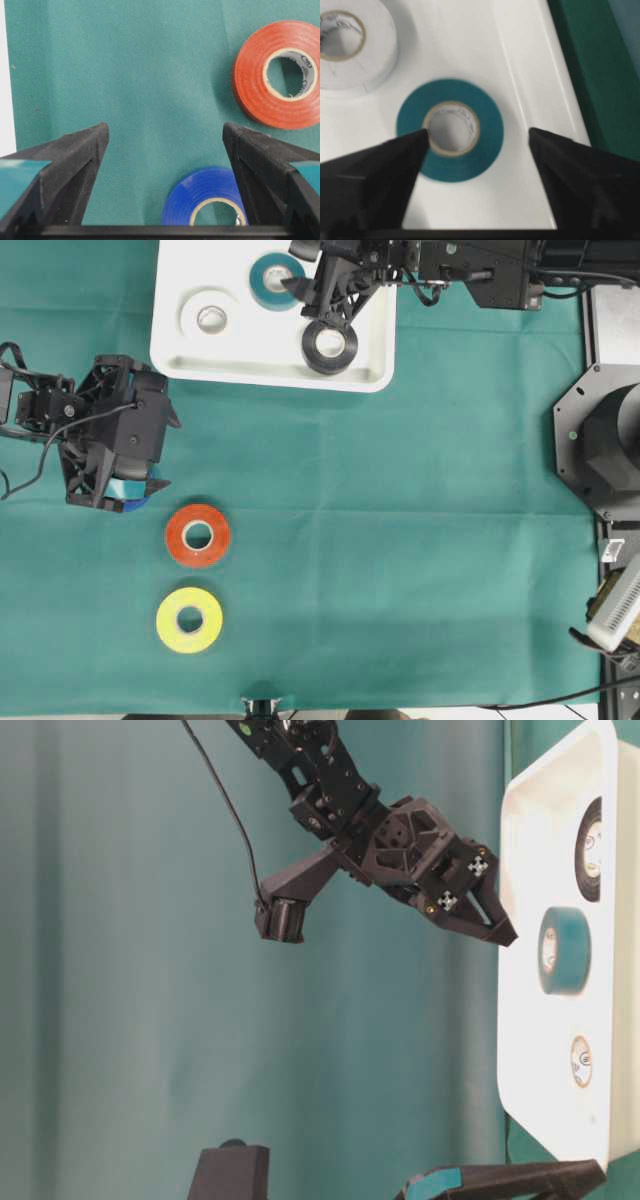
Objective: Put the tape alternately from left to right into the white case.
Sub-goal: 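Carry the teal roll with the right gripper into the white tray, then release the teal roll in the tray and withdraw the right gripper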
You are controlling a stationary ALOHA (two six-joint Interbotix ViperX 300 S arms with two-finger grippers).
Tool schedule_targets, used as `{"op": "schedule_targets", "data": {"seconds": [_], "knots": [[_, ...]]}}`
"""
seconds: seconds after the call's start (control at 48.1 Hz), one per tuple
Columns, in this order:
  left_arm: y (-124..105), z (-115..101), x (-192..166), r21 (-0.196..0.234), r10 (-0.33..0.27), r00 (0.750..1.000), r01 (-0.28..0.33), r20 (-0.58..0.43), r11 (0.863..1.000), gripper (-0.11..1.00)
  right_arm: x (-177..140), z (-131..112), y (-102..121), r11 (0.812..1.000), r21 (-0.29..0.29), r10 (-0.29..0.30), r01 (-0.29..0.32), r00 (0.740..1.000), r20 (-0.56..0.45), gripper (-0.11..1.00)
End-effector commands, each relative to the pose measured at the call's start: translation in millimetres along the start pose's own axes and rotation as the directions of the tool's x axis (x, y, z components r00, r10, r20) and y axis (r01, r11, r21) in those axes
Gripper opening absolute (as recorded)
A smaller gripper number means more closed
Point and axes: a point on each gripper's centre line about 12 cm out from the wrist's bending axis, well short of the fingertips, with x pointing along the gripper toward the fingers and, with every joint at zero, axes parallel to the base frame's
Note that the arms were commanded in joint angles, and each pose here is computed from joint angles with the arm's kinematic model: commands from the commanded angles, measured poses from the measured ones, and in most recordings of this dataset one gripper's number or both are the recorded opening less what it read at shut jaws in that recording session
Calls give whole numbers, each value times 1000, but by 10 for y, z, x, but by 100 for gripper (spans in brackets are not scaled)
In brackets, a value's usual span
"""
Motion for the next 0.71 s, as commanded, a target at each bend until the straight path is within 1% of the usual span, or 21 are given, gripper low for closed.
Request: {"op": "schedule_targets", "data": {"seconds": [0.0,0.062,0.083,0.437,0.686], "knots": [[-1,84,-39,-1,1,1000,-1,31,1000,96,-57,119,-11,1000,3,-5,5,1000,29,68],[-1,84,-39,-1,1,1000,-1,31,1000,96,-61,113,-13,1000,5,-7,6,1000,26,84],[-1,85,-39,1,2,999,-2,32,1000,96,-56,109,-6,1000,2,-5,5,1000,25,86],[0,90,-40,1,2,999,-2,32,1000,96,-67,82,-9,1000,4,-4,4,1000,22,85],[-1,84,-39,1,1,1000,-1,31,1000,96,-232,84,140,999,-23,28,-26,999,46,85]]}}
